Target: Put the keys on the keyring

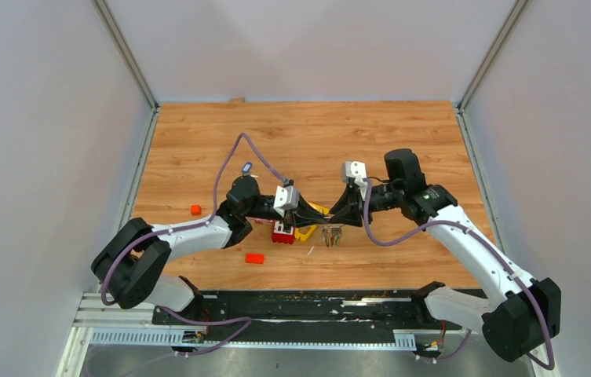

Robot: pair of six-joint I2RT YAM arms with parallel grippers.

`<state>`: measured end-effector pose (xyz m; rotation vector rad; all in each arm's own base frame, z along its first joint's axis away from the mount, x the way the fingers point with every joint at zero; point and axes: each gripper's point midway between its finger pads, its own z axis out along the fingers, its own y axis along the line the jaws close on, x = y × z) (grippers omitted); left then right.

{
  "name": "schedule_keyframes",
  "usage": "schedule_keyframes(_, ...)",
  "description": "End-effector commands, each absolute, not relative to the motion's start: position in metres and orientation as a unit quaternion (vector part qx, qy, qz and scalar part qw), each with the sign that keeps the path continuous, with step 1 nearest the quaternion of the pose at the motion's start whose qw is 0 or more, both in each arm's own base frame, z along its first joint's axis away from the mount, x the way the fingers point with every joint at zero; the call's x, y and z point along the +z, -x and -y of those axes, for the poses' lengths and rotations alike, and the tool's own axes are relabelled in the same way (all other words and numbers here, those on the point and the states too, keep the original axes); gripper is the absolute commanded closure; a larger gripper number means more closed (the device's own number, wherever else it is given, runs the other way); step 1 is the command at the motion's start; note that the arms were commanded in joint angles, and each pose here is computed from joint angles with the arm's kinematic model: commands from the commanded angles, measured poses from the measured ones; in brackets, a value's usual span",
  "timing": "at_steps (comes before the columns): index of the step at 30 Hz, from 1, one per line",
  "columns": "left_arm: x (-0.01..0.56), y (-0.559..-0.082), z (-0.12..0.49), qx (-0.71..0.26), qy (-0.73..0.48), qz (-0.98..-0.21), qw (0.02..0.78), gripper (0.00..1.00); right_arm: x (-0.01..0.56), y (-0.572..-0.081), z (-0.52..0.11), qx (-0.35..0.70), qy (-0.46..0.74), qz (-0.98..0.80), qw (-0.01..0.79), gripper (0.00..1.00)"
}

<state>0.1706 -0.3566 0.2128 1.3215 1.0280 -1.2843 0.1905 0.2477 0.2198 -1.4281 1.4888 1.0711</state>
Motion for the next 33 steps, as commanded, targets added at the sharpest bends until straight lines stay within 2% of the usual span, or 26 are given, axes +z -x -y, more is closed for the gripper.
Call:
schedule_keyframes(1,0.246,-0.148,0.354,-0.54,-0.578,-0.344,0.506,1.0,0.221,-0.216,-0.231,0.357,0.567,-0.599,0.438,0.72)
schedule_keyframes(5,0.246,-0.149,0.355,-0.54,-0.578,-0.345,0.506,1.0,0.221,-0.216,-0.229,0.358,0.566,-0.599,0.439,0.74)
schedule_keyframes(10,0.246,-0.151,0.356,-0.54,-0.573,-0.352,0.506,1.0,0.222,-0.215,-0.232,0.369,0.566,-0.597,0.432,0.99)
schedule_keyframes(11,0.246,-0.154,0.356,-0.538,-0.57,-0.357,0.508,1.0,0.222,-0.215,-0.232,0.368,0.567,-0.597,0.432,1.0)
schedule_keyframes(14,0.246,-0.163,0.358,-0.528,-0.557,-0.376,0.519,1.0,0.225,-0.215,-0.231,0.362,0.569,-0.592,0.441,1.0)
schedule_keyframes(20,0.25,-0.174,0.359,-0.522,-0.542,-0.395,0.527,0.82,0.219,-0.219,-0.227,0.345,0.565,-0.603,0.444,1.0)
schedule_keyframes(24,0.252,-0.175,0.36,-0.526,-0.539,-0.398,0.524,0.77,0.216,-0.221,-0.228,0.349,0.559,-0.613,0.436,1.0)
schedule_keyframes(33,0.252,-0.174,0.36,-0.529,-0.538,-0.4,0.521,0.76,0.213,-0.22,-0.231,0.363,0.555,-0.616,0.426,1.0)
